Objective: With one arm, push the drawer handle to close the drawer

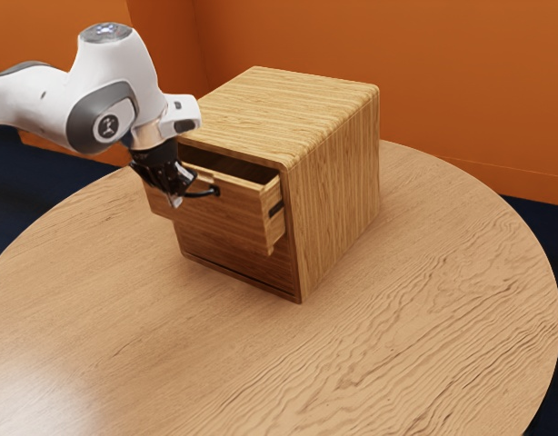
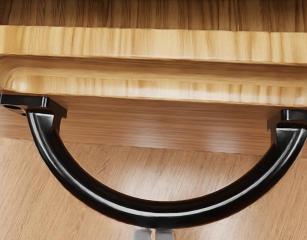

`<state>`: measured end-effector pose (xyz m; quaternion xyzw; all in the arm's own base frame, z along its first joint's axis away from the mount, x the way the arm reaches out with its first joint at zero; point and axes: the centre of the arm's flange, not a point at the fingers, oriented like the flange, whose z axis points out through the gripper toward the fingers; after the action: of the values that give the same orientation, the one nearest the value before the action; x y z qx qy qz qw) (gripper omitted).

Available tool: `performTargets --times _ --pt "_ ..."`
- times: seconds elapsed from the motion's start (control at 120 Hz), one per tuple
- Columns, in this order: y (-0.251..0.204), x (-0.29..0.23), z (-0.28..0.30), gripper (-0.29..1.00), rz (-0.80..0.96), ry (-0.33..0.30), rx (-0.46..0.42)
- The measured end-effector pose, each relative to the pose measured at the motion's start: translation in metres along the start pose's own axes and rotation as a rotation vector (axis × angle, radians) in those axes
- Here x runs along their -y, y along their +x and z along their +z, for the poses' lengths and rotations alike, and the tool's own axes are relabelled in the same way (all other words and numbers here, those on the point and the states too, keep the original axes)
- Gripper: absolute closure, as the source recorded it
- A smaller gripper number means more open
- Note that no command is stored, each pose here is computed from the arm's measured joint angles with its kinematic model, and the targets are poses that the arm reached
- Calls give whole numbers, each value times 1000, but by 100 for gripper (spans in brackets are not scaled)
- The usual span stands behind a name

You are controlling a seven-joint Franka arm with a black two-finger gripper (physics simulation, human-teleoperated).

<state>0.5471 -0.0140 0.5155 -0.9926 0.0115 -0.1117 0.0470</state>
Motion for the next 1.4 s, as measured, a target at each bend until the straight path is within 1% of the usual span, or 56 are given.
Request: performTargets --times 0.517,0.633,0.775,0.817,0.867,0.925,0.975,1.05,1.108,1.225,1.308,1.4 --pt "46 -8 11 79 52 -3 -19" --pt "51 -9 13 79 59 -7 -19" --pt "14 -9 11 79 21 -55 10" --pt "-6 -9 2 79 5 -64 10" --pt "-33 -16 -13 79 -17 -87 10" --pt "-53 -25 -34 79 -46 -118 13" --pt "-61 -38 -53 79 -52 -129 15" --pt "-59 -40 -93 79 -51 -120 3" --pt "-56 -35 -118 66 -12 -80 -4" --pt "-63 -26 -134 41 67 -32 25" --pt "-68 -18 -134 27 125 -19 54" --pt "-73 -22 -128 18 200 -20 88"
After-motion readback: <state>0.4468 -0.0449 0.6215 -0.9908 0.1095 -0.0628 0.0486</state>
